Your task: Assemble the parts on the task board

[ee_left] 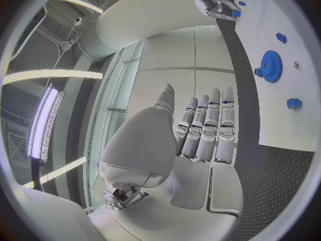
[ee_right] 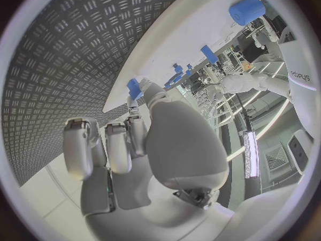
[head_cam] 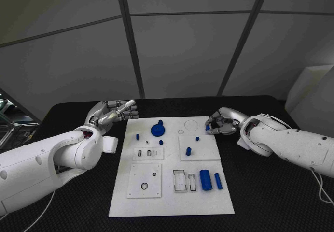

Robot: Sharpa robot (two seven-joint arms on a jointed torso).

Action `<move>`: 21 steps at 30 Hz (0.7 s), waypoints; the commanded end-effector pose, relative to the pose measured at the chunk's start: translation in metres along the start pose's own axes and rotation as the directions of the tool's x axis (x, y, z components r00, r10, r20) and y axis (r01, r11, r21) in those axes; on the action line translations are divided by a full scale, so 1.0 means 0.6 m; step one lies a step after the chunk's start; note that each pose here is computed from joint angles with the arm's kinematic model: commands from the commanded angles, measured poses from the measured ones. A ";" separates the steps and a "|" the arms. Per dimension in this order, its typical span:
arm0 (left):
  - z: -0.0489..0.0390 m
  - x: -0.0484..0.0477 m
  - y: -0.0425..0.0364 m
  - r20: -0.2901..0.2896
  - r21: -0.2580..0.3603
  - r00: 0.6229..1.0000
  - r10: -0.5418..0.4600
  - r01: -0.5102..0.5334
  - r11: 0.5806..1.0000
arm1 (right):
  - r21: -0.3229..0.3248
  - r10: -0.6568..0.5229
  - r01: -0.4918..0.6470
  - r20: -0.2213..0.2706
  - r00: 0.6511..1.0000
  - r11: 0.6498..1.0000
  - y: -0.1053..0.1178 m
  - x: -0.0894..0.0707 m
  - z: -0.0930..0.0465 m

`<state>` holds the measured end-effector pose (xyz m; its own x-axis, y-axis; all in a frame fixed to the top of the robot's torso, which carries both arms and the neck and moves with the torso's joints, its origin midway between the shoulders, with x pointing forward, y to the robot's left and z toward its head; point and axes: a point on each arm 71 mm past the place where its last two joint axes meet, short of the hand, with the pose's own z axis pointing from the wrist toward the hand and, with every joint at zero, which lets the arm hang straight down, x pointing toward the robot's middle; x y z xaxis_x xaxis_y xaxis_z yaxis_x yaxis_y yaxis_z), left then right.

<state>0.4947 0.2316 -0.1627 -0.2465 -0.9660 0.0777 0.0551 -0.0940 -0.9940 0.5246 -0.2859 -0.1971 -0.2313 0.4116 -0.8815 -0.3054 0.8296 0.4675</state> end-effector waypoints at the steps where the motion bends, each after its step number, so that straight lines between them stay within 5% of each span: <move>1: 0.001 0.002 -0.001 -0.011 0.001 1.000 -0.003 0.003 1.000 | -0.007 -0.005 0.005 -0.008 1.000 1.000 0.002 0.000 0.001; 21: 0.001 0.002 -0.001 -0.013 -0.001 1.000 -0.004 0.004 1.000 | 0.000 -0.031 0.031 0.014 0.999 1.000 0.006 0.000 0.004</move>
<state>0.4948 0.2318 -0.1628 -0.2461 -0.9661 0.0776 0.0543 -0.0937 -0.9941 0.5256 -0.2837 -0.1975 -0.2283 0.3988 -0.8882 -0.3056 0.8368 0.4543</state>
